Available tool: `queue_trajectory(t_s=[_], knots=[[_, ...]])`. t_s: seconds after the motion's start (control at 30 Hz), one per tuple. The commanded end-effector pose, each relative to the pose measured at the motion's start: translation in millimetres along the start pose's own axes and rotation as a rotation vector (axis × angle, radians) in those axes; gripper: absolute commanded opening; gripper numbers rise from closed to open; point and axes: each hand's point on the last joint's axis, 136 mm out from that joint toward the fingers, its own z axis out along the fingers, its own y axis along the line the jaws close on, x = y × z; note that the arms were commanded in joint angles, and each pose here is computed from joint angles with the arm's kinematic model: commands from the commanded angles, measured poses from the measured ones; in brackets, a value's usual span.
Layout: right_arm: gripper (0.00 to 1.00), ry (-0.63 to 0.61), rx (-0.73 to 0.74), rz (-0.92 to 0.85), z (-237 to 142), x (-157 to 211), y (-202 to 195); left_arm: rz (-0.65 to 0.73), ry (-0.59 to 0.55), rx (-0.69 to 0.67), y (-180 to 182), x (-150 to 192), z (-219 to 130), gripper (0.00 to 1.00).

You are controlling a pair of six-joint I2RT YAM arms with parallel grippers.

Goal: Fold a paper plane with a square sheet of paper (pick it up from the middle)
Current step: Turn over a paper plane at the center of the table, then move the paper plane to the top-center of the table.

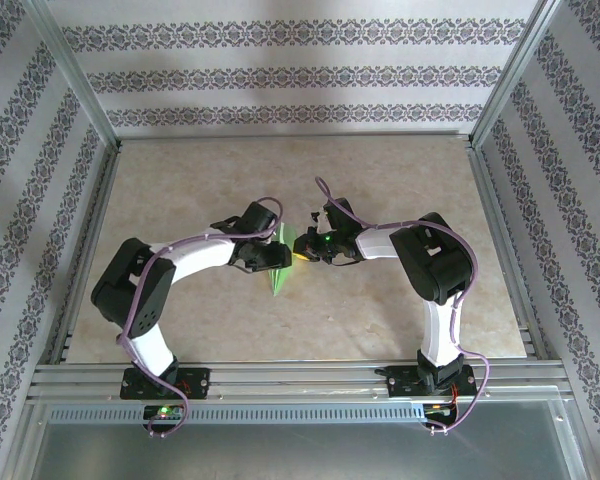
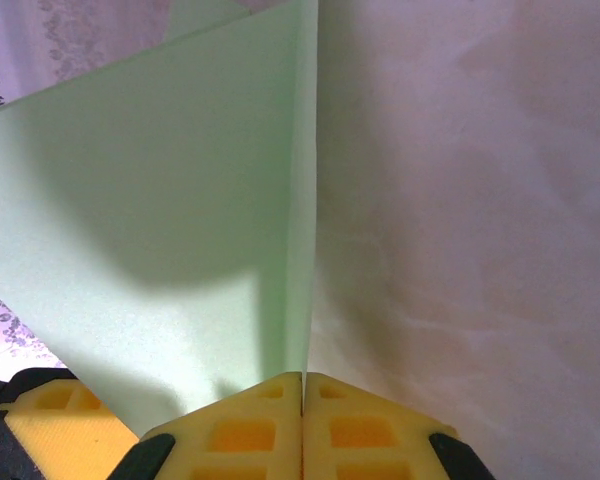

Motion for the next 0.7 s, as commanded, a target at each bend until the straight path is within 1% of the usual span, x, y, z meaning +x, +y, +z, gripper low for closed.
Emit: queue_trajectory(t_s=[0.0, 0.13, 0.4, 0.67], knots=[[0.07, 0.011, -0.010, -0.008, 2, -3, 4, 0.077, 0.062, -0.120, 11, 14, 7, 0.48], [0.07, 0.011, -0.010, -0.007, 2, -4, 3, 0.092, 0.068, -0.136, 11, 13, 9, 0.47], [0.07, 0.009, -0.009, -0.006, 1, -4, 3, 0.086, 0.057, -0.158, 14, 11, 10, 0.39], [0.07, 0.010, -0.005, -0.003, 1, -3, 1, 0.082, 0.000, -0.166, 11, 0, 0, 0.32]])
